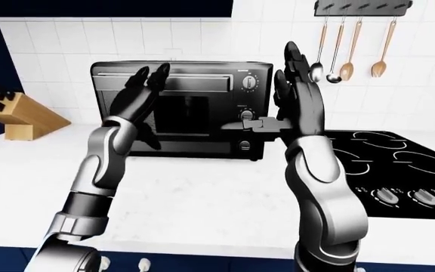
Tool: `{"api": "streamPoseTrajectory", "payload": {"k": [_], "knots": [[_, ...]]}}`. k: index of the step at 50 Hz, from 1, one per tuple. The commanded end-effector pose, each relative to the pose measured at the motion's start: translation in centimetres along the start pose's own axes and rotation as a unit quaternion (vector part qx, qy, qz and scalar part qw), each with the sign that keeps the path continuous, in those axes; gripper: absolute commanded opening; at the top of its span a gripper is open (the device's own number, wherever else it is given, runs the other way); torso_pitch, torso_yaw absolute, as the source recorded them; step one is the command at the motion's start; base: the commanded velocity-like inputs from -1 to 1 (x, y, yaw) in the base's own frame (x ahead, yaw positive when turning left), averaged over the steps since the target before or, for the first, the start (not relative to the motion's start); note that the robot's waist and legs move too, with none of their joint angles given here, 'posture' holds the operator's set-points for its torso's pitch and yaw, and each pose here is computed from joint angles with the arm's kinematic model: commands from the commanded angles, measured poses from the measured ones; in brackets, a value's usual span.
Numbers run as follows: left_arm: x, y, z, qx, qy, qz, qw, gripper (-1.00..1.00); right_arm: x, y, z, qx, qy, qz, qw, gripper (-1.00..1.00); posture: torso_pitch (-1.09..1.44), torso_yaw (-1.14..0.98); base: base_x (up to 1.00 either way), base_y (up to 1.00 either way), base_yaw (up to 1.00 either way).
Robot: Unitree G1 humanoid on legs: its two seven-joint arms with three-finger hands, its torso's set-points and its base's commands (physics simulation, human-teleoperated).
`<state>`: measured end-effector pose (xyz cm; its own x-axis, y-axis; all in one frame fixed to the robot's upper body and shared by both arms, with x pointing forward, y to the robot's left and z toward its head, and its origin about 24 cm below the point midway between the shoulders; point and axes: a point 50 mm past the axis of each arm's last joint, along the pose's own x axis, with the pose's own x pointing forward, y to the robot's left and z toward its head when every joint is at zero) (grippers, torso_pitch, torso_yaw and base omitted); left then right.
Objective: Open the toaster oven door.
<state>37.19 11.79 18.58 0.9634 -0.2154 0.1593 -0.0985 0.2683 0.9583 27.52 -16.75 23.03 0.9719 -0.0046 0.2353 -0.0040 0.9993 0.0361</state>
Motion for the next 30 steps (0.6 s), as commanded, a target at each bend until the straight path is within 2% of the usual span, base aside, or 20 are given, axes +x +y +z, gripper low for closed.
{"api": "streamPoseTrajectory", "payload": {"k": [1,6,19,30], "knots": [[0.5,1.7,0.7,0.013,-0.018,0.032,0.9992,1.00,0.1,0.0,1.2,-0.001,-0.035,0.001,0.9994,1.00,-0.61,0.00,0.00,0.00,0.00],[1.0,1.1,0.4,0.022,-0.015,0.012,0.9996,1.00,0.1,0.0,1.1,0.000,-0.035,0.000,0.9994,1.00,-0.61,0.00,0.00,0.00,0.00],[1.8,0.5,-0.2,0.046,-0.008,-0.013,0.9988,1.00,0.1,0.2,1.0,0.000,-0.035,0.000,0.9994,1.00,-0.61,0.00,0.00,0.00,0.00],[1.8,0.4,0.0,0.046,-0.010,-0.017,0.9987,1.00,0.1,0.1,0.9,0.001,-0.034,-0.001,0.9994,1.00,-0.61,0.00,0.00,0.00,0.00]]}}
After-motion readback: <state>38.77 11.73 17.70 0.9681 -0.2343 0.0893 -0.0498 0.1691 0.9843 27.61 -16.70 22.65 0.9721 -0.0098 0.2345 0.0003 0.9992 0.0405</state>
